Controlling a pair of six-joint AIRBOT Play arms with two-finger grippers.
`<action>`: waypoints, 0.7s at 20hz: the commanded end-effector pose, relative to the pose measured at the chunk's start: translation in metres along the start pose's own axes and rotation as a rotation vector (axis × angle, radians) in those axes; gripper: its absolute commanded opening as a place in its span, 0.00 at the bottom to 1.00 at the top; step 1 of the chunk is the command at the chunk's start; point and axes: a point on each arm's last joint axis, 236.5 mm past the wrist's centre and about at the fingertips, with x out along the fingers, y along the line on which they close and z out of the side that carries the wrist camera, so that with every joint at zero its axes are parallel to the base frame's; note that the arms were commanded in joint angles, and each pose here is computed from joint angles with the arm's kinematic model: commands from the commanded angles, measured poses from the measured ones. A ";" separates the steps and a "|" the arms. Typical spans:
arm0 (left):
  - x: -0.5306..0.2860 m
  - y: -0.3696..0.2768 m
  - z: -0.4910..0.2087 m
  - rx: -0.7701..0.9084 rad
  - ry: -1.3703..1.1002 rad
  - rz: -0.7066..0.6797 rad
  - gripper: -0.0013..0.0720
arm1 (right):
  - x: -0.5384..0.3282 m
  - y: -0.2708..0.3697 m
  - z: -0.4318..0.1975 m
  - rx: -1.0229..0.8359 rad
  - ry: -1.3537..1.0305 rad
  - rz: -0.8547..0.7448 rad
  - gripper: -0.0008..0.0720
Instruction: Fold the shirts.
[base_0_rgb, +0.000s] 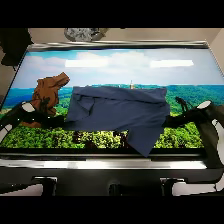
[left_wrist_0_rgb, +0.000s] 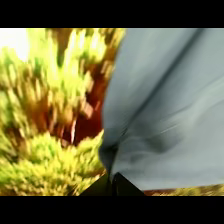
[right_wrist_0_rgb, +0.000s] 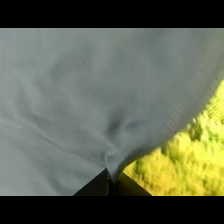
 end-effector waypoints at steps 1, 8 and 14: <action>-0.072 -0.033 0.049 0.110 -0.182 -0.028 0.04 | -0.055 0.024 0.034 -0.212 -0.071 -0.058 0.07; -0.532 -0.193 0.037 0.472 -1.388 -0.067 0.04 | -0.511 0.253 0.066 -0.743 -1.317 -0.741 0.07; -0.631 -0.222 -0.111 0.537 -1.692 -0.147 0.04 | -0.579 0.351 -0.103 -0.855 -1.573 -0.935 0.07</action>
